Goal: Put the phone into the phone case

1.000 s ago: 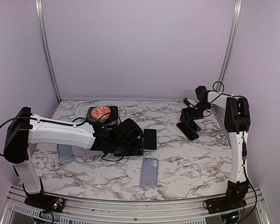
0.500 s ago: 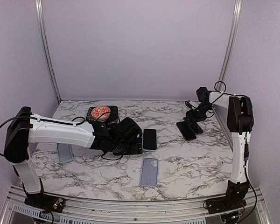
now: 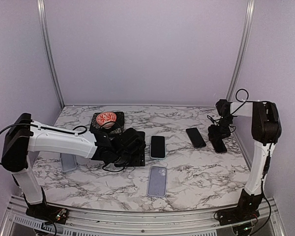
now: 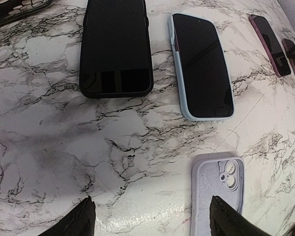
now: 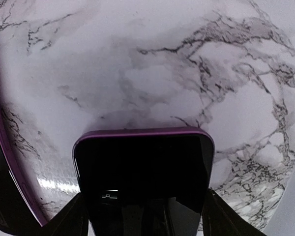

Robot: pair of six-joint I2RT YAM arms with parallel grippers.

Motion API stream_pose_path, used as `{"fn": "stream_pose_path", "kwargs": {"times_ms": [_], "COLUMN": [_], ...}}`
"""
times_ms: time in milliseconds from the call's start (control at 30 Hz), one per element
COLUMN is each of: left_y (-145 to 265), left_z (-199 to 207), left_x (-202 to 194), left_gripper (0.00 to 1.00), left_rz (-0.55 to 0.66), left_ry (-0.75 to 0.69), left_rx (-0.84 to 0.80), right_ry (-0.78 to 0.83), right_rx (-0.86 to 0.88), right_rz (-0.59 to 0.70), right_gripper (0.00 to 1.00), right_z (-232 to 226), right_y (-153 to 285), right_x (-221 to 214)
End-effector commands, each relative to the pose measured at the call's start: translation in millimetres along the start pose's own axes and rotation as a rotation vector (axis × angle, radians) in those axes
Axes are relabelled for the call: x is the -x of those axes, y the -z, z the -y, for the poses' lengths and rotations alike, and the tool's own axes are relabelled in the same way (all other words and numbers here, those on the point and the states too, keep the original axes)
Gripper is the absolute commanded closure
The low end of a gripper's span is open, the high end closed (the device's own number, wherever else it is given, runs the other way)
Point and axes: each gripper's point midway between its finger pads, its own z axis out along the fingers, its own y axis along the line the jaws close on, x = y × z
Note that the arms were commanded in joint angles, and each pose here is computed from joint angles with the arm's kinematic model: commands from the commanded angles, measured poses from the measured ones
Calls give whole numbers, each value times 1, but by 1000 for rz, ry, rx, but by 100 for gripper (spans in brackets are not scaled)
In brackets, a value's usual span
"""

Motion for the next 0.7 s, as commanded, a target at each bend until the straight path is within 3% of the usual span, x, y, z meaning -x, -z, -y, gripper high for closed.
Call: {"fn": "stream_pose_path", "kwargs": {"times_ms": [0, 167, 300, 533, 667], "left_y": [16, 18, 18, 15, 17], "left_z": [3, 7, 6, -5, -6], "left_x": [14, 17, 17, 12, 6], "left_gripper": [20, 20, 20, 26, 33], "left_rz": [37, 37, 36, 27, 27], "left_ry": [7, -19, -31, -71, -197], "left_rx": [-32, -41, -33, 20, 73], "right_ry": [-51, -40, -24, -47, -48], "right_rx": [-45, -7, -20, 25, 26], "right_rz": [-105, -146, -182, -224, -218], "right_gripper": [31, 7, 5, 26, 40], "right_z": [9, 2, 5, 14, 14], "right_y": [-3, 1, 3, -7, -6], "right_x": [-39, -53, -60, -69, -68]}}
